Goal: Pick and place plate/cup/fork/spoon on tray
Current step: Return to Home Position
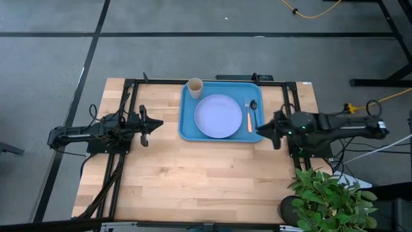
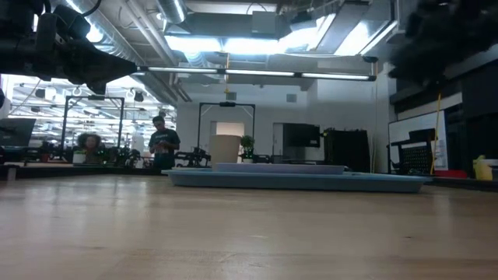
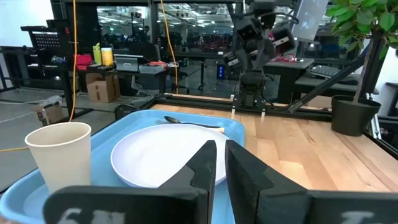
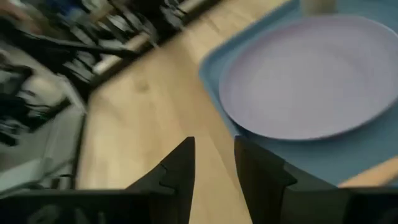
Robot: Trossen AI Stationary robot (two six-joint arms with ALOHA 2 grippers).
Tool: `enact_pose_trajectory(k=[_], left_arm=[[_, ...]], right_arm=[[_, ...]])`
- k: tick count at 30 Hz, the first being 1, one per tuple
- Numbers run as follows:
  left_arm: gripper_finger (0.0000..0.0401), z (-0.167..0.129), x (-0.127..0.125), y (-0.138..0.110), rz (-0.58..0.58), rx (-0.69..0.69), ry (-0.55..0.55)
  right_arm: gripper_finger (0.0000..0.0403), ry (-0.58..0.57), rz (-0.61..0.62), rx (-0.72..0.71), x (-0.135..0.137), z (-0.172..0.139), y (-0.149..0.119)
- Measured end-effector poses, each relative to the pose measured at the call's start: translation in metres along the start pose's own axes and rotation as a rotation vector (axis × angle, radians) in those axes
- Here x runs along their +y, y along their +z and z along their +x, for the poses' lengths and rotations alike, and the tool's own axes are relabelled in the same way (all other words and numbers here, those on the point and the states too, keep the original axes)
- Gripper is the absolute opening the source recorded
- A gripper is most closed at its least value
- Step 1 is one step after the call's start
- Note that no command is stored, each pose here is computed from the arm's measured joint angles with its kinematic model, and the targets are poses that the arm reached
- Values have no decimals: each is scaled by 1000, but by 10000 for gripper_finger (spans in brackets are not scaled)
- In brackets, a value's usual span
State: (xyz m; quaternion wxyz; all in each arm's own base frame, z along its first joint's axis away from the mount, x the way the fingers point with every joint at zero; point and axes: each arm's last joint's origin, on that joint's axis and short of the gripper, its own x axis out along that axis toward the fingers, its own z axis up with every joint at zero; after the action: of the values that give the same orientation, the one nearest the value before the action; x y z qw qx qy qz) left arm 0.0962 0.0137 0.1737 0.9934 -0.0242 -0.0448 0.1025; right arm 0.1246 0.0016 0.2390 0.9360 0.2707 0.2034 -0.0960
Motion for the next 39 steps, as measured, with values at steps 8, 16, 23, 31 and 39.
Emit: enact_pose_trajectory(k=[8,16,23,31,39], left_arm=[[18,0,0,0,0,0,0],[8,0,0,0,0,0,0],[1,0,0,0,0,0,0],[16,0,0,0,0,0,0],[28,0,0,0,0,1,0]], right_arm=[[117,148,1,-127,-14,-14,-28],[117,289,29,-327,-30,6,-57],[117,297,32,-338,-35,12,-65],[117,299,32,-339,-35,12,-65],[117,324,40,-375,-35,7,-64]])
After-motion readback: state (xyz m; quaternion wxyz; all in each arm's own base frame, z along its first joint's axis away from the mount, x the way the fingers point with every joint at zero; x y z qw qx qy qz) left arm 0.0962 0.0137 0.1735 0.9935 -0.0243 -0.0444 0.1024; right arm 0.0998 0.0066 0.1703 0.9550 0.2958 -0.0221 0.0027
